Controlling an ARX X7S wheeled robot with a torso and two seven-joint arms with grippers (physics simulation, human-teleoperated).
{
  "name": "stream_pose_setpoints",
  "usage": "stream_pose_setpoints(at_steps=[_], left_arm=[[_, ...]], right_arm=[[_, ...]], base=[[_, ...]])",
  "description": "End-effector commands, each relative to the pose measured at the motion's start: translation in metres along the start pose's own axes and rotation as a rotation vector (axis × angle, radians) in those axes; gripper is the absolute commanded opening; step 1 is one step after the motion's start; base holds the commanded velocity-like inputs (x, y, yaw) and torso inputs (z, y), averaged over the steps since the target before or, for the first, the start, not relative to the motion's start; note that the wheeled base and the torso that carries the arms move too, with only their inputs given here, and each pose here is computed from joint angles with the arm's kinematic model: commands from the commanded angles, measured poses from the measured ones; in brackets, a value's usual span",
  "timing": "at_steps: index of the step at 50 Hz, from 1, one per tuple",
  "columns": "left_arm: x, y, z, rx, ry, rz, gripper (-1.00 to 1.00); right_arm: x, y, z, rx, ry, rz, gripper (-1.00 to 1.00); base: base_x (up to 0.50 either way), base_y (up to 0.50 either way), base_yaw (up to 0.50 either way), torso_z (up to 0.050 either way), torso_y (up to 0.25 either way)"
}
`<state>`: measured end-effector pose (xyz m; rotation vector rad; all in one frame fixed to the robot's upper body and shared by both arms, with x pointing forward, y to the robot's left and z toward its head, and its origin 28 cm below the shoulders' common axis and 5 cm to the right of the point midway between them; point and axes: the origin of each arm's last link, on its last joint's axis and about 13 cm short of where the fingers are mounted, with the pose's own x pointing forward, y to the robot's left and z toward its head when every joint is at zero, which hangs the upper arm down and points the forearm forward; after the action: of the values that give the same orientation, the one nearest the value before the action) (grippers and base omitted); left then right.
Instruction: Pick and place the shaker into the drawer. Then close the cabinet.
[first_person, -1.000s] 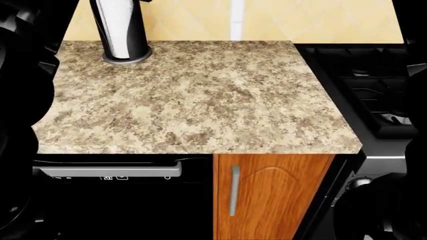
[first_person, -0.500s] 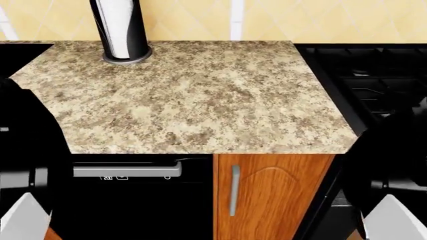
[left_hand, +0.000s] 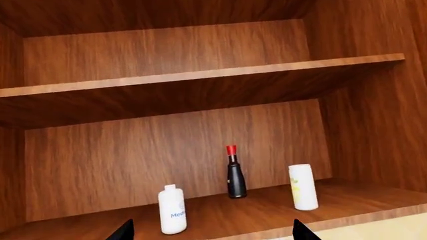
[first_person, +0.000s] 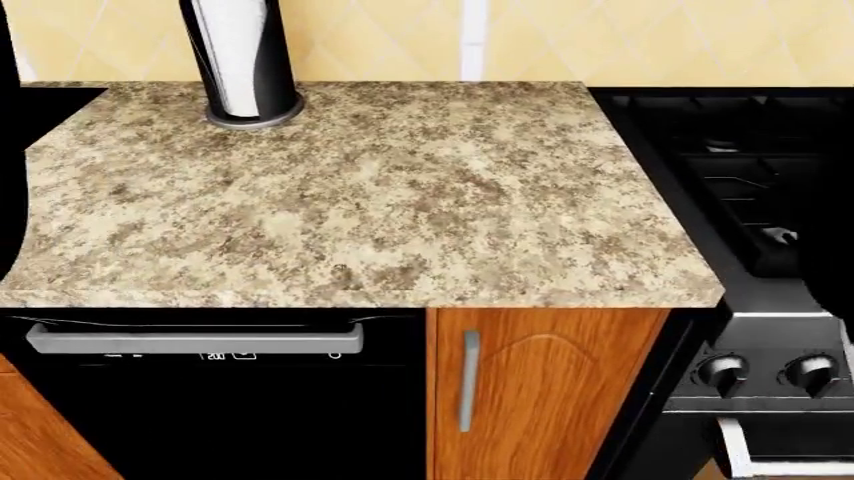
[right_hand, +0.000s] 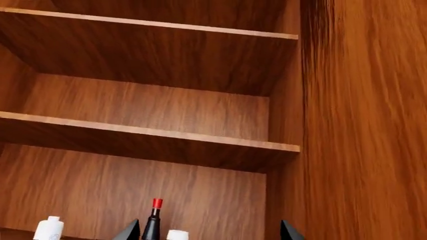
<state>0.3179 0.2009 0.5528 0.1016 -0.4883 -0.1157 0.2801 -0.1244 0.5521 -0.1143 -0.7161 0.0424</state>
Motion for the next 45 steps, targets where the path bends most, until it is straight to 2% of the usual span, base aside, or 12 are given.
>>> stream_pose_setpoints(at_steps=[1,3,6,7,9,14,17,22,33,45], left_arm=[[0.001,-0.001,0.025,-0.035,0.055,0.018,1.0],[-0.001,-0.003,0.025,-0.04,0.085,0.01,1.0],[-0.006,-0.01,0.029,-0.113,0.122,-0.083,1.0],[-0.007,-0.011,0.03,-0.116,0.131,-0.091,1.0],[-0.008,-0.012,0.031,-0.119,0.133,-0.092,1.0],[-0.012,-0.011,0.032,-0.152,0.167,-0.096,1.0],[-0.014,-0.009,0.033,-0.164,0.176,-0.103,1.0],[-0.015,-0.002,0.033,-0.133,0.176,-0.011,1.0],[-0.018,0.01,0.038,-0.098,0.151,0.021,1.0],[-0.018,0.013,0.037,-0.074,0.155,0.021,1.0]], right_arm=[[0.033,-0.011,0.027,-0.027,0.035,-0.034,1.0],[0.035,-0.011,0.029,-0.06,0.064,-0.035,1.0],[0.031,-0.013,0.035,-0.051,0.078,-0.044,1.0],[0.03,-0.014,0.035,-0.045,0.088,-0.048,1.0],[0.029,-0.015,0.034,-0.011,0.104,-0.05,1.0],[0.027,-0.018,0.033,0.014,0.121,-0.057,1.0],[0.027,-0.017,0.033,0.037,0.138,-0.026,1.0],[0.027,-0.014,0.033,0.025,0.139,0.001,1.0],[0.031,-0.004,0.033,0.058,0.112,0.117,1.0],[0.032,0.001,0.03,0.082,0.117,0.145,1.0]], base=[[0.0,0.0,0.0,0.0,0.0],[0.0,0.0,0.0,0.0,0.0],[0.0,0.0,0.0,0.0,0.0],[0.0,0.0,0.0,0.0,0.0],[0.0,0.0,0.0,0.0,0.0],[0.0,0.0,0.0,0.0,0.0],[0.0,0.0,0.0,0.0,0.0],[0.0,0.0,0.0,0.0,0.0],[0.0,0.0,0.0,0.0,0.0],[0.0,0.0,0.0,0.0,0.0]])
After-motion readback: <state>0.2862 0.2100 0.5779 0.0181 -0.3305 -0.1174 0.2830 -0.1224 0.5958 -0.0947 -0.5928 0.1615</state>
